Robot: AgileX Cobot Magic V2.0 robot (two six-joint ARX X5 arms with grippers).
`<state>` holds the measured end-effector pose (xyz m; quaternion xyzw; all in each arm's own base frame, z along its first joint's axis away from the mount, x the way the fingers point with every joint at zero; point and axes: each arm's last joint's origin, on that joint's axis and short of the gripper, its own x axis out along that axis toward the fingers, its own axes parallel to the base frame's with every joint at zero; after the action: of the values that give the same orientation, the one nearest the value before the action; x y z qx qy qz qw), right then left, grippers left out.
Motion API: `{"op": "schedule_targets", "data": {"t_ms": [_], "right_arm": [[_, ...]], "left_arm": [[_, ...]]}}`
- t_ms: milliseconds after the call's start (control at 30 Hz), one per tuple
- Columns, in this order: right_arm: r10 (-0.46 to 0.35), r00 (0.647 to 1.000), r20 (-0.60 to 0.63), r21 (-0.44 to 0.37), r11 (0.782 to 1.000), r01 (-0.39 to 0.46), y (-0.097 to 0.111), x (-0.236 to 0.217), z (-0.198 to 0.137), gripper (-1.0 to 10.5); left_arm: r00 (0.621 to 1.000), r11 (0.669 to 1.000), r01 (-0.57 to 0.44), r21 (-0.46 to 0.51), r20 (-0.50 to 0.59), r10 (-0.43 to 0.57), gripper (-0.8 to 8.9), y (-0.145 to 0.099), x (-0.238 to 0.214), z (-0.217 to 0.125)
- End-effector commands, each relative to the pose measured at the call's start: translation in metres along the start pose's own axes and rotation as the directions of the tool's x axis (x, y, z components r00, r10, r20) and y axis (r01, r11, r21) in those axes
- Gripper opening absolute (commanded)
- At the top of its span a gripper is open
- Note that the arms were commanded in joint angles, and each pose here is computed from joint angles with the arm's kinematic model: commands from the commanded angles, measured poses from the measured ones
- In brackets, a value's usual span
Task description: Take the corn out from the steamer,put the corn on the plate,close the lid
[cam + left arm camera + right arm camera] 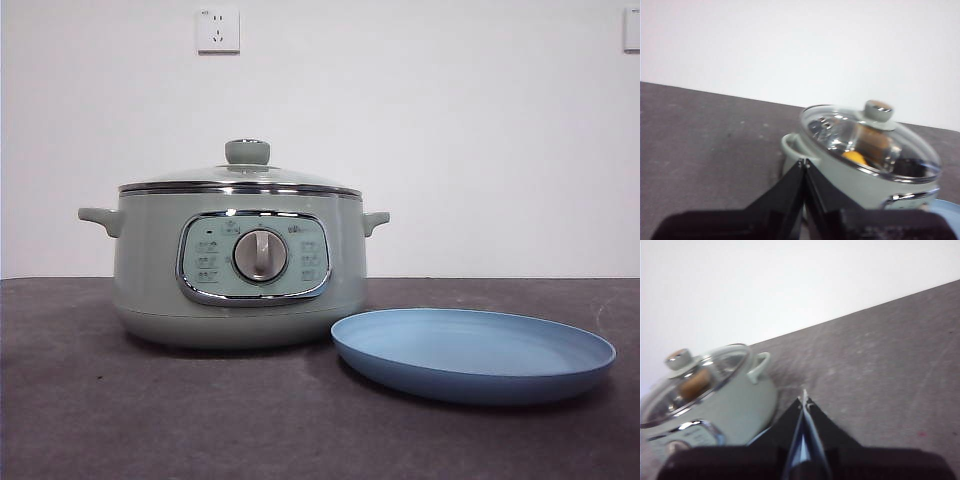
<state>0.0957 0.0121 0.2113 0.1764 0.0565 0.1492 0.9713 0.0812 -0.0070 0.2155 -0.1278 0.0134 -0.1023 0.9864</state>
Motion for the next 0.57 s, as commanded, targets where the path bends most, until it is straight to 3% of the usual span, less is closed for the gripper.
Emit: {"op": "schedule_targets", "data": {"t_ms": [33,300,467,567], "right_arm": [[0.048,0.999,-0.022,0.007,0.999,-0.048,0.007,0.004,0.016,-0.1],[0.249,0.957,-0.152,-0.03,0.966,-0.256,0.029,0.023,0.075,-0.1],[0.357,0.896,-0.266,-0.051,0.922,-0.383,0.043,0.034,0.11,-0.1],[0.381,0.858,-0.345,-0.071,0.901,-0.429,0.05,0.04,0.126,-0.1]], "left_arm": [[0.999,0.999,0.03,-0.012,-0.01,-0.03,-0.07,-0.005,-0.004,0.014],[0.988,0.995,0.099,-0.028,-0.119,-0.101,-0.07,-0.02,-0.007,0.058],[0.961,0.981,0.188,-0.04,-0.197,-0.192,-0.07,-0.029,0.0,0.084],[0.936,0.969,0.241,-0.058,-0.252,-0.247,-0.07,-0.033,0.007,0.097]]}}
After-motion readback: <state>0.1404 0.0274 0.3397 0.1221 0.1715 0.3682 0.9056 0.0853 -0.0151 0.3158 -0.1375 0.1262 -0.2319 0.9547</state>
